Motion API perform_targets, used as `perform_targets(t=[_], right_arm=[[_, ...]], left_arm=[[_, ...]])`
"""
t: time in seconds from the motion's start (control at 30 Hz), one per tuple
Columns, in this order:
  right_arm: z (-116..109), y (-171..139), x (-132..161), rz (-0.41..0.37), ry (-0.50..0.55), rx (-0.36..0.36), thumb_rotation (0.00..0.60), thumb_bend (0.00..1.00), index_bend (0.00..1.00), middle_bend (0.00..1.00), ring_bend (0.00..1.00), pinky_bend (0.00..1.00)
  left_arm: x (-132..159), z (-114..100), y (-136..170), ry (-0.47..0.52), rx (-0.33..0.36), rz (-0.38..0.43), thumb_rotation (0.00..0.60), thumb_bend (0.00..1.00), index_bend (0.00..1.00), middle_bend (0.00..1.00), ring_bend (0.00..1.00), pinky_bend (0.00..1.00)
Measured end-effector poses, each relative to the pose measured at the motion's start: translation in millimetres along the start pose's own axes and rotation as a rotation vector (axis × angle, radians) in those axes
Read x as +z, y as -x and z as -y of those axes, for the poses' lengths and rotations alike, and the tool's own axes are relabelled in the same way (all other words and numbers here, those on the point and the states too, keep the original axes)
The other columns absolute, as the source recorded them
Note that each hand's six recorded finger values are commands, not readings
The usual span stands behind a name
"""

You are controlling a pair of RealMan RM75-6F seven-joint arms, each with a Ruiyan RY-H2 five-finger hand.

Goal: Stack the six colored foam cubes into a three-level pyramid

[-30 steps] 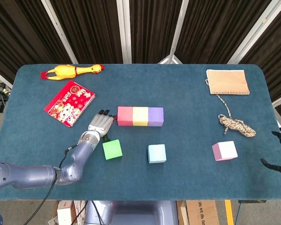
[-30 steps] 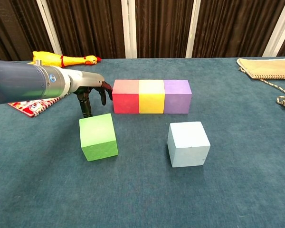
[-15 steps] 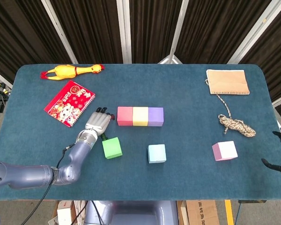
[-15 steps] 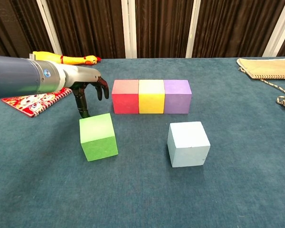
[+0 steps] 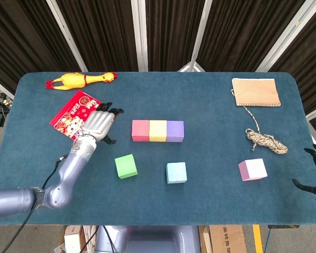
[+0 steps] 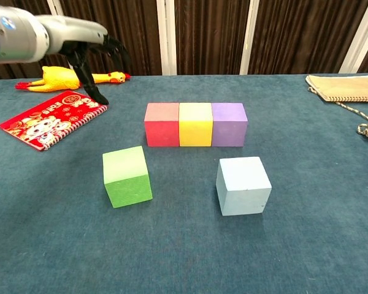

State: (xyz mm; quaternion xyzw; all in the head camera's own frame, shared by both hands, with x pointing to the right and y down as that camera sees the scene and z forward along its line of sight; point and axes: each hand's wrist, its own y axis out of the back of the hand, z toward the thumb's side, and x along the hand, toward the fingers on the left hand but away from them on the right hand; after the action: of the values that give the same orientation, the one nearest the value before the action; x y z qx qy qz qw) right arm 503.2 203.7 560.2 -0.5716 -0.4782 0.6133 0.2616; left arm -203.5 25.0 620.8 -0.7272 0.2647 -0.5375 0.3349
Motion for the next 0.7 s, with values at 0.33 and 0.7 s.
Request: perform_targets(t=[0.33,0.7], right_arm=[[7,1,5,-0.010,-0.021,0.018,0.600,0.18,0.18,0.10,0.08,0.02],[15,19,35,-0.095,-0.062,0.116,0.600,0.18,0.18,0.10,0.08,0.02]], left_arm=[[-39,-44,48,-0.021,0.185,0.032,0.600,0.20,0.18,0.19,0.00,0.00],[-124,-44,155,0.019,0.324,-0.043,0.600,0.20,0.18,0.19,0.00,0.00]])
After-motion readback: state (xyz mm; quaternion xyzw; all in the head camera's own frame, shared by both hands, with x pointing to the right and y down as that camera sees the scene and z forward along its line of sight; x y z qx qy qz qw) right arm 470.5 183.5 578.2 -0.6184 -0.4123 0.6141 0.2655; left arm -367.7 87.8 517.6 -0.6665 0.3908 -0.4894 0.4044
